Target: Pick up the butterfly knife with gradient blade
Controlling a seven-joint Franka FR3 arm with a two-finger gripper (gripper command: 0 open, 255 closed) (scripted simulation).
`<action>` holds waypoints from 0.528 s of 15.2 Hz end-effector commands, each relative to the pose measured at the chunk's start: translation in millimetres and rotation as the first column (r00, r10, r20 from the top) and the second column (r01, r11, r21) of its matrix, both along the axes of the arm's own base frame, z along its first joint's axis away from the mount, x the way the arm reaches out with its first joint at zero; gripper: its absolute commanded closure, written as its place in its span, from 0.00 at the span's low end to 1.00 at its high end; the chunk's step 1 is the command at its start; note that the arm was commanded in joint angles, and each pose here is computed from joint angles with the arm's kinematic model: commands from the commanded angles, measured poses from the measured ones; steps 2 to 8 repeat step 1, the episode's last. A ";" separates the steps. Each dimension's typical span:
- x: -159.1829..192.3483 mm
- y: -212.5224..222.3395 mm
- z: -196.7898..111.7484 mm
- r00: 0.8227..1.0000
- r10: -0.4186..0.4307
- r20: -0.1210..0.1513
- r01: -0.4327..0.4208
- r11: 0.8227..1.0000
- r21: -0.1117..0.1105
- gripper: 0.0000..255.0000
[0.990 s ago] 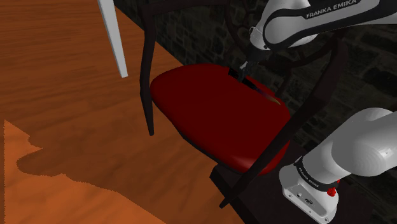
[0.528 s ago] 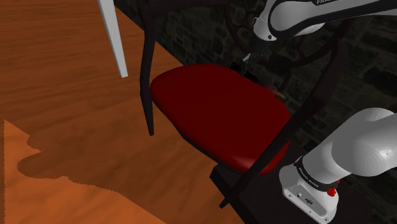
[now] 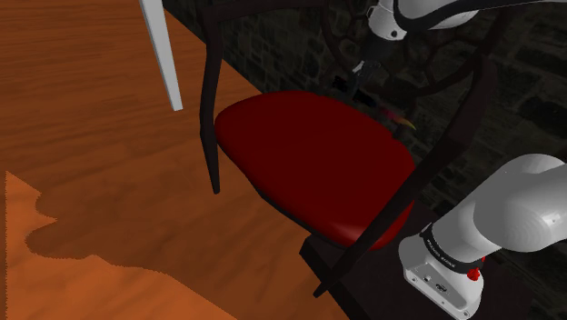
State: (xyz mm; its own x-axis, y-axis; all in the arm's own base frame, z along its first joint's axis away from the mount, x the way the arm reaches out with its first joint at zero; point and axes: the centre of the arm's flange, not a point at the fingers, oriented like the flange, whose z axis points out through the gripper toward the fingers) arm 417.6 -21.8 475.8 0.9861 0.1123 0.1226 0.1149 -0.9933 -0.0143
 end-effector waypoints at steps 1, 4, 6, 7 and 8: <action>0.1 -0.2 3.6 1.000 -0.001 0.001 0.001 1.000 0.000 1.00; 0.1 -0.2 3.6 1.000 -0.001 0.001 0.001 1.000 0.000 1.00; 0.1 -0.2 3.6 1.000 -0.001 0.001 0.001 1.000 0.000 1.00; 0.1 -0.2 3.6 1.000 -0.001 0.001 0.001 1.000 0.000 1.00; 0.1 -0.2 3.6 1.000 -0.001 0.001 0.001 1.000 0.000 1.00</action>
